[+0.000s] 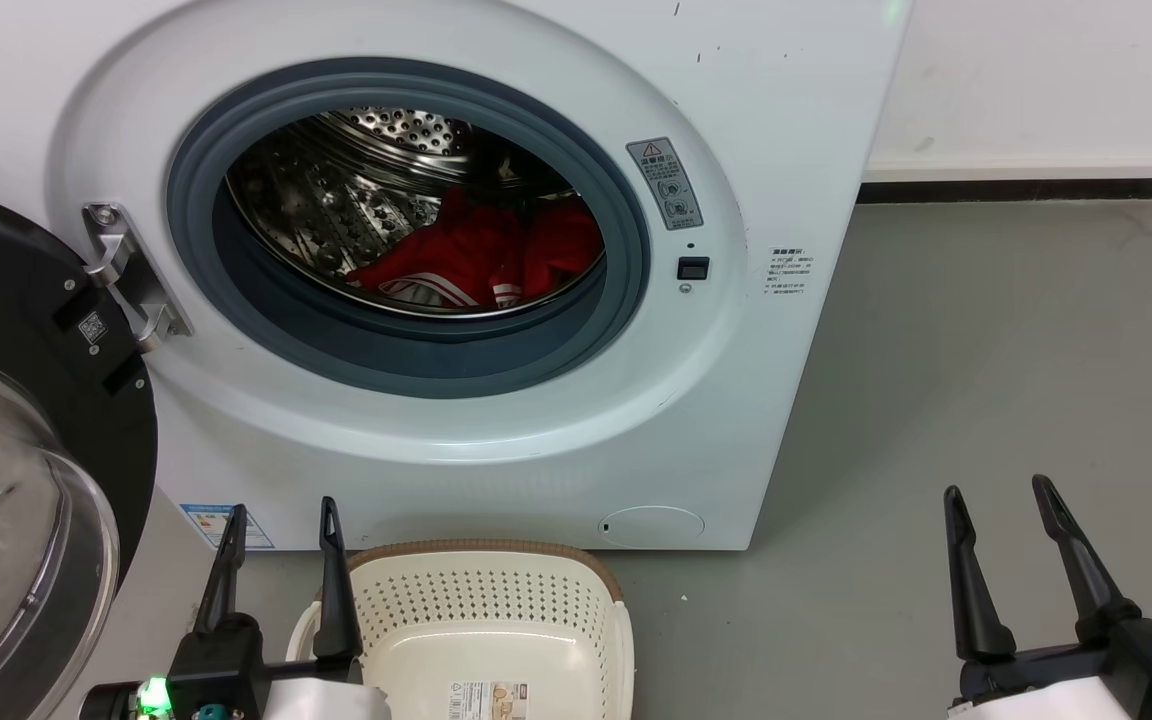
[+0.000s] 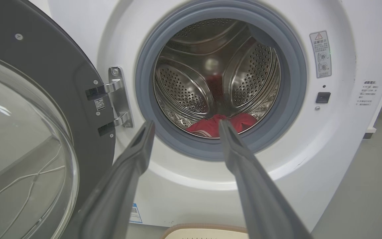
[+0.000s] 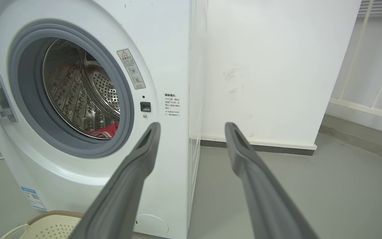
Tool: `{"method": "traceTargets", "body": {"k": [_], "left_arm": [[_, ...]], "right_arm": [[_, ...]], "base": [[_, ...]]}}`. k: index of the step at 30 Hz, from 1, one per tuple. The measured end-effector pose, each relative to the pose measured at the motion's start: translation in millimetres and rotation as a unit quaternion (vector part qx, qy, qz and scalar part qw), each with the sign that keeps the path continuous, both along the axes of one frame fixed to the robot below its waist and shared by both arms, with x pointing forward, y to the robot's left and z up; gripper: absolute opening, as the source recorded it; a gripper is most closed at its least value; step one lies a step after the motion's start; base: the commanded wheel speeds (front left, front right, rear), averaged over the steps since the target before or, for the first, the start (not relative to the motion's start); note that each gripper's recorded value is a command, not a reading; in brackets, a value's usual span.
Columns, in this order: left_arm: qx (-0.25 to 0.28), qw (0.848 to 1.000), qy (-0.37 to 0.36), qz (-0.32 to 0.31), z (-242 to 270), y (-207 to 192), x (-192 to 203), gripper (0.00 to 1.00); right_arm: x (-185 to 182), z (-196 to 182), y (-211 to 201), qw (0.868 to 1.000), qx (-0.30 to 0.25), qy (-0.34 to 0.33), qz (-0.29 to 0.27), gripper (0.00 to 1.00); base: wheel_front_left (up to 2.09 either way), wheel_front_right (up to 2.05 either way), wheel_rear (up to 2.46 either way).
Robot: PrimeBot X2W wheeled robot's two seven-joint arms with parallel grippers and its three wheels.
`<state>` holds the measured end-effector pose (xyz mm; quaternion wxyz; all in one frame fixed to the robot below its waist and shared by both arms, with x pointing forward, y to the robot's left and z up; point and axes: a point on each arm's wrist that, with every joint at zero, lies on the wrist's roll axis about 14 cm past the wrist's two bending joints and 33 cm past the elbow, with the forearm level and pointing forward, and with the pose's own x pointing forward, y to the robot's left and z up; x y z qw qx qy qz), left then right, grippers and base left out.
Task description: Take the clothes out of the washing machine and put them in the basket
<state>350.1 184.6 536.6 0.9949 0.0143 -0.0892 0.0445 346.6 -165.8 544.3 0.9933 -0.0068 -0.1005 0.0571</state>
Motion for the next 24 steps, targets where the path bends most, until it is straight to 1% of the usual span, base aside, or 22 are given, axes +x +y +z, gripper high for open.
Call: {"method": "traceTargets", "body": {"k": [24], "left_arm": [[-0.005, 1.0, 0.009, 0.002, -5.8, 2.1, -0.6, 1.0]], "right_arm": [[-1.0, -3.6, -1.4, 1.0, 0.012, 0.006, -0.002, 1.0]], "base": [[0.0, 0.0, 0.0]]}}
